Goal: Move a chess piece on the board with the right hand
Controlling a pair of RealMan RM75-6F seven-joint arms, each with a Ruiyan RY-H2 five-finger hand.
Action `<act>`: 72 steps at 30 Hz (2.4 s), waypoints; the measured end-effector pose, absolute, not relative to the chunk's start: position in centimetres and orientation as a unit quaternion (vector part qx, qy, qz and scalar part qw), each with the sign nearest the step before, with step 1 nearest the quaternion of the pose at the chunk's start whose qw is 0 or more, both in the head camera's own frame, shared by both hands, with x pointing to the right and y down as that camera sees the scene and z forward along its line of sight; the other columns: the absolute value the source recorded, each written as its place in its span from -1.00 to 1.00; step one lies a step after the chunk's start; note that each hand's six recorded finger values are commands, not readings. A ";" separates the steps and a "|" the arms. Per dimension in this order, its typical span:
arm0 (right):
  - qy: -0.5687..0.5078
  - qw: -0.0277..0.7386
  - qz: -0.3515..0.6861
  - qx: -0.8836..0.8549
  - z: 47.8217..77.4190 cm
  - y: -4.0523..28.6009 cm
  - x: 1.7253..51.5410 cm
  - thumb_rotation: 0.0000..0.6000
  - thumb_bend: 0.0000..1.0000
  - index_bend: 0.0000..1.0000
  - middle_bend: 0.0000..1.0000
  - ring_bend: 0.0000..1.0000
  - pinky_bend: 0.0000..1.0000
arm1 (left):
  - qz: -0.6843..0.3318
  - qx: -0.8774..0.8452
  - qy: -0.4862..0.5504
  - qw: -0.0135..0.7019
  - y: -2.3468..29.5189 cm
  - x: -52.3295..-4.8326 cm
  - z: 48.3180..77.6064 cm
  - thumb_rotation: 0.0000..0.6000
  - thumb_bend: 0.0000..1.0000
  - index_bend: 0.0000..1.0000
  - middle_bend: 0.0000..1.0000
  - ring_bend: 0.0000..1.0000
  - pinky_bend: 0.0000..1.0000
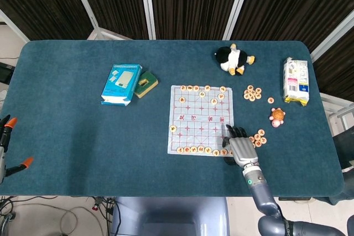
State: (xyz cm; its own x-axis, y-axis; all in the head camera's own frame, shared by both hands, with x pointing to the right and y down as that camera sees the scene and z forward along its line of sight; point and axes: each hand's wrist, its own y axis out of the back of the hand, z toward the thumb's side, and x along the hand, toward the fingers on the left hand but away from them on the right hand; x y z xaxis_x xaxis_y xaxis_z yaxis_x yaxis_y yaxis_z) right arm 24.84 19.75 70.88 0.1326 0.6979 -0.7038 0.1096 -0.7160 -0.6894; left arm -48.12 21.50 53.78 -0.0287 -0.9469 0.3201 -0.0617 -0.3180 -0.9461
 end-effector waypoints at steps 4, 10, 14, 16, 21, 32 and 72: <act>-0.285 0.245 0.595 -0.710 71.0 19.7 24.8 1.00 -0.33 -0.05 -1.00 -1.00 -0.95 | -0.570 -0.578 0.435 0.389 21.5 -48.1 53.8 1.00 -0.90 -1.00 -1.00 -1.00 -0.90; -0.284 0.246 0.596 -0.710 71.2 19.7 24.6 1.00 -0.33 -0.03 -1.00 -1.00 -0.95 | -0.570 -0.577 0.437 0.389 21.5 -48.2 53.8 1.00 -0.90 -1.00 -1.00 -1.00 -0.90; -0.283 0.247 0.596 -0.710 71.3 19.6 24.6 1.00 -0.32 -0.01 -1.00 -0.99 -0.95 | -0.570 -0.578 0.436 0.389 21.5 -48.2 53.8 1.00 -0.91 -1.00 -1.00 -1.00 -0.90; -0.283 0.246 0.597 -0.709 71.3 19.5 24.6 1.00 -0.32 0.00 -1.00 -0.99 -0.95 | -0.570 -0.578 0.436 0.389 21.5 -48.1 53.8 1.00 -0.90 -1.00 -1.00 -1.00 -0.90; -0.282 0.244 0.598 -0.709 71.5 19.5 24.6 1.00 -0.32 0.01 -1.00 -0.99 -0.95 | -0.571 -0.577 0.436 0.389 21.5 -48.1 53.8 1.00 -0.90 -1.00 -1.00 -1.00 -0.90; -0.280 0.241 0.602 -0.708 71.8 19.4 24.6 1.00 -0.31 0.06 -1.00 -0.99 -0.95 | -0.572 -0.577 0.434 0.390 21.5 -48.1 53.9 1.00 -0.90 -1.00 -1.00 -1.00 -0.90; -0.297 0.258 0.608 -0.689 70.6 15.2 24.5 1.00 -0.31 0.06 -1.00 -0.99 -0.95 | -0.573 -0.577 0.432 0.390 21.5 -47.9 54.0 1.00 -0.90 -0.99 -1.00 -1.00 -0.90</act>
State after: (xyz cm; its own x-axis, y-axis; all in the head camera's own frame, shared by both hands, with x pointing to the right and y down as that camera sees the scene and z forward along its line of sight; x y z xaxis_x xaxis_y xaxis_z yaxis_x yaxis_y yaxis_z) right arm 24.47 15.23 70.60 0.0837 0.7233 -0.6854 0.0955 -0.6905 -0.7170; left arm -47.94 21.51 54.04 -0.0284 -0.9455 0.3243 -0.0510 -0.3226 -0.9452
